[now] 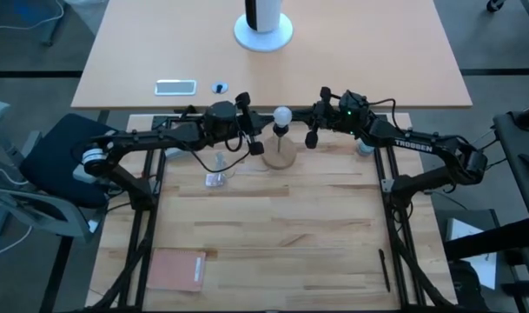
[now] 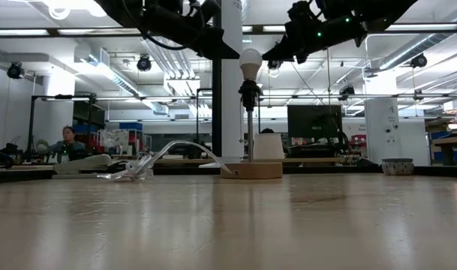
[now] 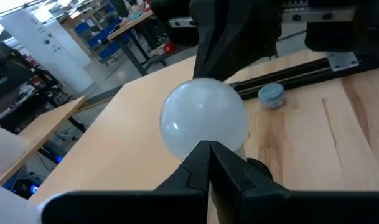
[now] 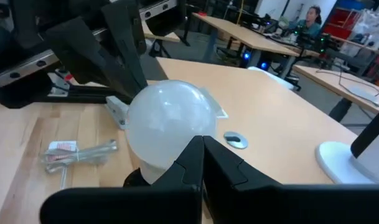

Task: Screw lightbulb
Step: Remove the lightbulb from the desk lamp

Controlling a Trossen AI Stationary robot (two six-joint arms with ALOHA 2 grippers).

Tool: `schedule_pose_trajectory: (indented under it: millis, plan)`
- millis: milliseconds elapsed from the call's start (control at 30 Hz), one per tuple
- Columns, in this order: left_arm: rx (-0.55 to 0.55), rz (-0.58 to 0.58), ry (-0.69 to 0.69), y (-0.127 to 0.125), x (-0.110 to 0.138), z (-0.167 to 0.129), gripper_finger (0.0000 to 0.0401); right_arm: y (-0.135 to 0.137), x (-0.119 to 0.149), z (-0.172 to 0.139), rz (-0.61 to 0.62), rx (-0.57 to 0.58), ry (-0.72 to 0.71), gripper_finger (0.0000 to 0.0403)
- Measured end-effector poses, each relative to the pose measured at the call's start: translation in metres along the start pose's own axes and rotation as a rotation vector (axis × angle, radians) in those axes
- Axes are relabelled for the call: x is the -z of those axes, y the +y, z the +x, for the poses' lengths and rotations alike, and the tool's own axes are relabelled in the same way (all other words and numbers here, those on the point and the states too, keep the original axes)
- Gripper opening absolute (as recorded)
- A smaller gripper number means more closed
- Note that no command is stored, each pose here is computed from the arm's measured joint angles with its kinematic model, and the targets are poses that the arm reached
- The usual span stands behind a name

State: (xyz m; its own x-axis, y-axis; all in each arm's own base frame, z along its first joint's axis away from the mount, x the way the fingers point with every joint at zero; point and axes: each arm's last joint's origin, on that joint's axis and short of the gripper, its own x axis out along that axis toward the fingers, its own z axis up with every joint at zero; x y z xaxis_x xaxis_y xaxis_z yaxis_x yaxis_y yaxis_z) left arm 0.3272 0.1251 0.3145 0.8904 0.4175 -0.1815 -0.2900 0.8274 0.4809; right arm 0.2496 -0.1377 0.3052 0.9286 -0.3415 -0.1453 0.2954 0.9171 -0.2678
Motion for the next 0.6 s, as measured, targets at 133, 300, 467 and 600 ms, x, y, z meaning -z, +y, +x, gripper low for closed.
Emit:
schedule_pose_trajectory:
  millis: [133, 300, 467, 600]
  plan:
    - [-0.028, -0.002, 0.002, 0.003, -0.003, -0.005, 0.0, 0.0, 0.0, -0.002, -0.007, 0.0, 0.011, 0.0]
    - [-0.107, -0.006, 0.083, 0.005, 0.001, -0.005, 0.0, 0.0, -0.005, -0.01, -0.013, 0.005, 0.01, 0.0]
    - [-0.121, -0.014, 0.08, 0.004, 0.003, -0.002, 0.0, 0.001, -0.007, -0.014, -0.013, 0.002, 0.01, 0.0]
    - [-0.114, -0.011, 0.048, 0.003, 0.003, 0.003, 0.0, 0.002, -0.005, -0.011, -0.007, -0.047, 0.006, 0.0]
